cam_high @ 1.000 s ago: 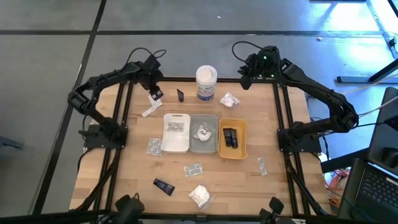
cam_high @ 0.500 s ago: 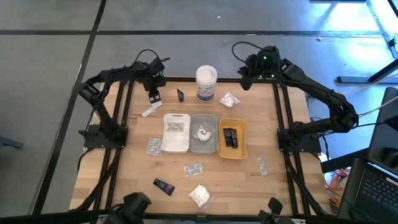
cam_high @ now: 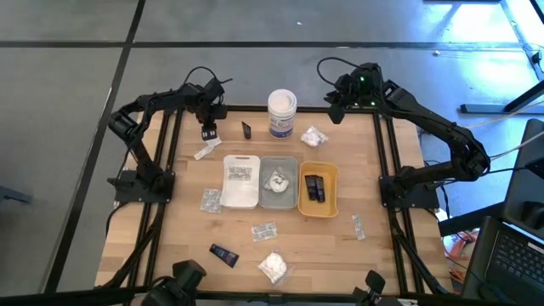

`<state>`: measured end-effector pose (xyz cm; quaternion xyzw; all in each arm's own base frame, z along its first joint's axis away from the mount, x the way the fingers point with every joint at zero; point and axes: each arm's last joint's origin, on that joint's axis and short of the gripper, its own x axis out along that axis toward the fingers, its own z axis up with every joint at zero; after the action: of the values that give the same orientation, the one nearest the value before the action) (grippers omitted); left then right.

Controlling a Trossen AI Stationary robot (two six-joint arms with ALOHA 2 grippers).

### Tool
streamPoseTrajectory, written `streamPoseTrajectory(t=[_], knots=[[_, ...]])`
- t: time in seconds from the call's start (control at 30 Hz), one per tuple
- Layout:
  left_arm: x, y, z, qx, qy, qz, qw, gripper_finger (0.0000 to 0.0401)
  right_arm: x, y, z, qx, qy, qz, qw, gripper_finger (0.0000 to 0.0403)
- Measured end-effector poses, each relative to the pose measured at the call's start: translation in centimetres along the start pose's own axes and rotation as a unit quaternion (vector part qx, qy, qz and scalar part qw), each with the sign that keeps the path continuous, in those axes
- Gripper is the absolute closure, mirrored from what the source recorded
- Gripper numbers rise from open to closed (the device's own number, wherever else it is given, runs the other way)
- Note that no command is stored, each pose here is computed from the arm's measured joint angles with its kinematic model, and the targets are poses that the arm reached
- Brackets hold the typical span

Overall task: Pick & Place Travel size toiletries
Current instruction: Put the white band-aid into the white bin

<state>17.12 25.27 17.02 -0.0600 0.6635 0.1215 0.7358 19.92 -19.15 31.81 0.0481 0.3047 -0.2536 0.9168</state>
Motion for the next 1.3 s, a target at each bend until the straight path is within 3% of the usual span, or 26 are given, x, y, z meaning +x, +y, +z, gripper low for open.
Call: streamPoseTrajectory(t=[0.17,0.43,0.93,1.3], knots=[[1.3,0.2,0.2,0.031,0.007,-0.012,0.999,0.0272,0.0,0.0,0.0,-0.004,0.0,0.0,1.0,0.0303],[3.1,0.2,0.3,0.036,0.033,-0.03,0.998,0.0272,0.0,0.0,-0.1,-0.007,0.005,0.001,1.0,0.0298],[1.7,-0.4,0.7,0.056,0.007,-0.022,0.998,0.0297,0.0,0.0,-0.2,-0.013,0.008,0.002,1.0,0.0324],[1.6,-0.1,1.0,0.094,0.013,0.021,0.995,0.0301,0.0,0.1,-0.2,-0.013,0.01,0.004,1.0,0.031]])
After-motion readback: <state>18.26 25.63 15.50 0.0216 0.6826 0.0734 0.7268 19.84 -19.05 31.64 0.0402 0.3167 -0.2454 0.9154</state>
